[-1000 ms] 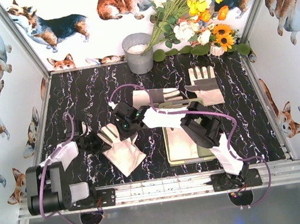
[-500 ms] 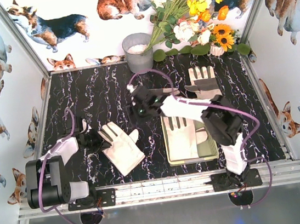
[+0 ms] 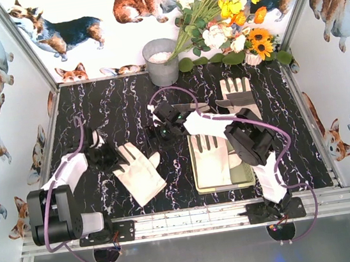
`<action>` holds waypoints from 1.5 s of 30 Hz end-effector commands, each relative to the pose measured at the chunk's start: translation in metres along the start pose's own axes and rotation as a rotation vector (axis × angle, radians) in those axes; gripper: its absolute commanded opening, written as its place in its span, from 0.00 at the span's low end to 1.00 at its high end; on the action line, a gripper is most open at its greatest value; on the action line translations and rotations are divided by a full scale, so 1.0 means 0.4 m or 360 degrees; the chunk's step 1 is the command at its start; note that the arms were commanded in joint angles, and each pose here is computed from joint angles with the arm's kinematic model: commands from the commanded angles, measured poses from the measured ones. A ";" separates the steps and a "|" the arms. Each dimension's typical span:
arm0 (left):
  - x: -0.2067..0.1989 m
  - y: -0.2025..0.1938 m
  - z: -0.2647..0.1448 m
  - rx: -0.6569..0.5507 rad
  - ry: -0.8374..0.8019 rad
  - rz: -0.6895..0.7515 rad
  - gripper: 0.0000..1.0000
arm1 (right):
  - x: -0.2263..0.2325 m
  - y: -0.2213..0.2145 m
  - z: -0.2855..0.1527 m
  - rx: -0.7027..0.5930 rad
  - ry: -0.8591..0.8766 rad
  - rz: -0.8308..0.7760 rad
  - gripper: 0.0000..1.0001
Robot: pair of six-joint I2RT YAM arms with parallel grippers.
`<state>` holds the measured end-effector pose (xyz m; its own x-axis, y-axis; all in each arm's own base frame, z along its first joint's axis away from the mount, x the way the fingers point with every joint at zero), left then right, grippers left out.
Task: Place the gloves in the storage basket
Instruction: Pair the glove with the glove, then pick up the glove from the center of the board.
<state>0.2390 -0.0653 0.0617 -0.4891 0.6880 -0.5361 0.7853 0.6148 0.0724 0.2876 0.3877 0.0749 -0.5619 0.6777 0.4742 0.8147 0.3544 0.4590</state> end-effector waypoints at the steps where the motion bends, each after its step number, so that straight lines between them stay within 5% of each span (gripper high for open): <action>1: 0.006 0.007 -0.059 -0.0037 0.0121 0.0069 0.37 | 0.027 0.039 0.015 -0.0031 0.0118 0.0014 0.79; 6: 0.050 -0.009 -0.091 -0.0107 0.0254 -0.0095 0.55 | 0.021 0.016 0.037 0.0006 0.0171 0.0050 0.81; 11: 0.073 -0.011 -0.079 -0.0133 0.0255 -0.0220 0.58 | 0.018 -0.010 0.054 0.0049 0.0214 0.0091 0.80; 17: 0.086 -0.032 -0.015 0.0026 0.0206 -0.0270 0.51 | 0.019 -0.027 0.068 0.0063 0.0257 0.0132 0.78; 32: 0.130 -0.042 0.024 0.0080 0.0302 -0.0298 0.26 | 0.040 -0.075 0.120 0.0146 0.0330 0.0174 0.72; 45: 0.134 -0.047 0.032 0.0116 0.0308 -0.0293 0.22 | 0.095 -0.100 0.166 0.0243 0.0401 0.0123 0.65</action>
<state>0.2041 -0.0524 0.0315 -0.6804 0.6150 -0.3986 0.6978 0.7098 -0.0959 0.2579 0.4397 0.0581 -0.5020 0.4896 0.7130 0.8615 0.3562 0.3620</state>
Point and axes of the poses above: each gripper's point midway between its finger pads, its own z axis out along the fingers, its own x axis along the line the jaws close on, y = z × x, the point moved 2 cm from there along -z, back along the fingers, and after that the axes turned 9 degrees about -z, right-handed, at the moved point
